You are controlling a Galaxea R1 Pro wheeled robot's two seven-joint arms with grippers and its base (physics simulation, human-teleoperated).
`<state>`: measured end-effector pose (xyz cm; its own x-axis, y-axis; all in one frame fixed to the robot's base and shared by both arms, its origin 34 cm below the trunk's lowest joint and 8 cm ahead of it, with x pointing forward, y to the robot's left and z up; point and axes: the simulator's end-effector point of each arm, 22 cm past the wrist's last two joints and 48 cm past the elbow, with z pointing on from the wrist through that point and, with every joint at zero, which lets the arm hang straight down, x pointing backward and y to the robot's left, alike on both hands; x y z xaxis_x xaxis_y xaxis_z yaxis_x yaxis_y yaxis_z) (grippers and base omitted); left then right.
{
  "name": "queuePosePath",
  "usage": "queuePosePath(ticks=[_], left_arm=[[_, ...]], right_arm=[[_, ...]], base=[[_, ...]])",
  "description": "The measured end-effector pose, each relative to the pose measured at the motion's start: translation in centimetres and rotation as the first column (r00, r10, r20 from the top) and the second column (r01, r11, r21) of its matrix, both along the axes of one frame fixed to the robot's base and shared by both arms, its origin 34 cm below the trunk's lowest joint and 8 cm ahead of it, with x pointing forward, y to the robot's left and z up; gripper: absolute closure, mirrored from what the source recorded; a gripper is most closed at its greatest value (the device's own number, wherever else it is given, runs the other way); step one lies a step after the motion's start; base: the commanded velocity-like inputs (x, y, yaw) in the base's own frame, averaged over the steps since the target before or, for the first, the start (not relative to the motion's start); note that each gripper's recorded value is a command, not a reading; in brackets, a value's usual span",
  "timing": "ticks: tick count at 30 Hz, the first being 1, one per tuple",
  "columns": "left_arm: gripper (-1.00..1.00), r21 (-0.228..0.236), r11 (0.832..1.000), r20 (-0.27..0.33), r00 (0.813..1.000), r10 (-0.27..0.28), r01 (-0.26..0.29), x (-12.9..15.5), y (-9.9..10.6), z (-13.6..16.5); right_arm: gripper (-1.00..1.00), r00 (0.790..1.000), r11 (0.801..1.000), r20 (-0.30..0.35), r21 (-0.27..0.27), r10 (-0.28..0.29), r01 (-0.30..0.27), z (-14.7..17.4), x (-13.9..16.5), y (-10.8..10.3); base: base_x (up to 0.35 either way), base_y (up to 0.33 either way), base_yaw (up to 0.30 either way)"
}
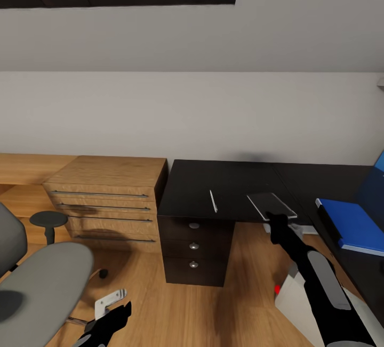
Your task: In the bedroom, organize the workspace by keeping the computer under the desk, ensuring the monitor is on the desk, placing the keyboard on the desk next to the monitor, placing the mouse on the desk next to the keyboard, moving the folder from the swivel chair onto the desk next to the mouse, stacking the notebook on top of the folder with the pen on top of the notebook, and positioning the swivel chair next to the desk.
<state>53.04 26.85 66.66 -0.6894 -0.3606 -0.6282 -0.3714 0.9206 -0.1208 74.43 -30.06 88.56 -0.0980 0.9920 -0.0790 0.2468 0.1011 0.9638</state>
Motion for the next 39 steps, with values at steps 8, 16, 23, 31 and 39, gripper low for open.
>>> queuePosePath(ticks=[8, 16, 23, 31, 39], left_arm=[[-1.00, 0.015, 0.998, 0.122, 0.991, 0.063, -0.066, 1.3, 1.3, 1.2], [-1.00, 0.017, 0.997, 0.126, 0.990, 0.068, -0.071, 1.3, 1.4, 1.0], [-1.00, 0.017, 0.997, 0.126, 0.990, 0.069, -0.072, 1.3, 1.4, 1.0], [-1.00, 0.019, 0.997, 0.107, 0.992, 0.069, -0.071, 0.8, 1.4, 0.3], [-1.00, 0.019, 0.998, 0.093, 0.994, 0.065, -0.067, 0.5, 1.2, -0.3]], right_arm=[[1.00, 0.999, 0.999, -0.003, 0.016, -0.041, 0.041, -0.2, -0.2, -1.9], [1.00, 0.995, 0.995, -0.002, 0.030, -0.095, 0.095, -0.2, -0.5, -4.3], [1.00, 0.987, 0.986, 0.000, 0.050, -0.160, 0.160, -0.1, -1.1, -7.3], [1.00, 0.982, 0.980, -0.002, 0.056, -0.189, 0.189, -0.3, -1.3, -8.6], [1.00, 0.981, 0.980, -0.004, 0.055, -0.192, 0.192, -0.5, -1.3, -8.7]], base=[[0.000, 0.000, 0.000], [0.000, 0.000, 0.000], [0.000, 0.000, -0.065], [0.000, 0.000, -0.217], [0.000, 0.000, -0.244]])
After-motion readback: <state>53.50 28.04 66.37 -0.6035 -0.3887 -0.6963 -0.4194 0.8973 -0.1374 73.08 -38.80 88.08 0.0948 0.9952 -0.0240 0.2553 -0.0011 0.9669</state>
